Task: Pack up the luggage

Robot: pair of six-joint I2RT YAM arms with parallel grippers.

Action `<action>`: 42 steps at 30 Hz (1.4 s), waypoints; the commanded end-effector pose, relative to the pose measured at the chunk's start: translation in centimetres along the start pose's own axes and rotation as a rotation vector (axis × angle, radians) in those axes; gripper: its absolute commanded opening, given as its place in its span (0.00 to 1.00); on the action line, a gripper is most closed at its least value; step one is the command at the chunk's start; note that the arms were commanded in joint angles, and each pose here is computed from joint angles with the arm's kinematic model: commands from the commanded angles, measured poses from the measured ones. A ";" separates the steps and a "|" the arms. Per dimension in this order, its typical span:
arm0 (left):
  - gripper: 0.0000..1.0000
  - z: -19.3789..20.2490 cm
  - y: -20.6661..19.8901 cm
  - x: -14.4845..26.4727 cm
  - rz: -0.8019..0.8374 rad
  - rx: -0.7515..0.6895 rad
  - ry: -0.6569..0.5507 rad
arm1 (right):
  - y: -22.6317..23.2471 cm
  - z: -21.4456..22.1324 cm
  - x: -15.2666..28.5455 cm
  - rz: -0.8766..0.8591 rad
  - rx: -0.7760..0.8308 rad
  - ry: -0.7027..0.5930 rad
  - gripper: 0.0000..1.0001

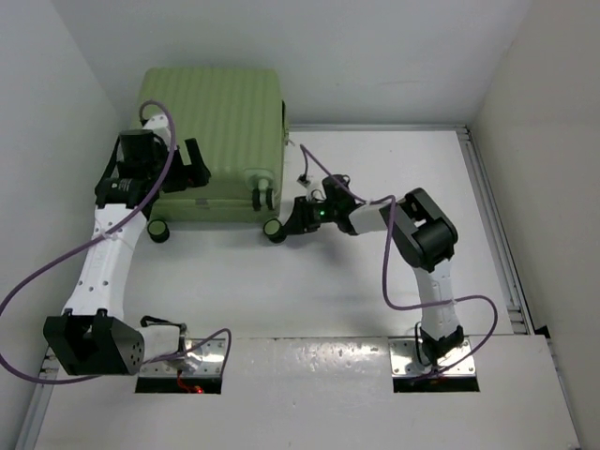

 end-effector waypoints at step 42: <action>0.81 -20.2 19.6 -19.6 -0.126 0.272 -0.311 | 1.1 -18.8 10.1 0.008 0.362 -0.600 0.48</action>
Point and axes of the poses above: each gripper's point midway between its finger pads, its own x axis back along the fingers, its own y axis along the line the jaws close on, z = x × y, the point moved 2 cm from there along x, back along the fingers, and after that the axes turned 11 degrees about x, right-handed, at the moved point
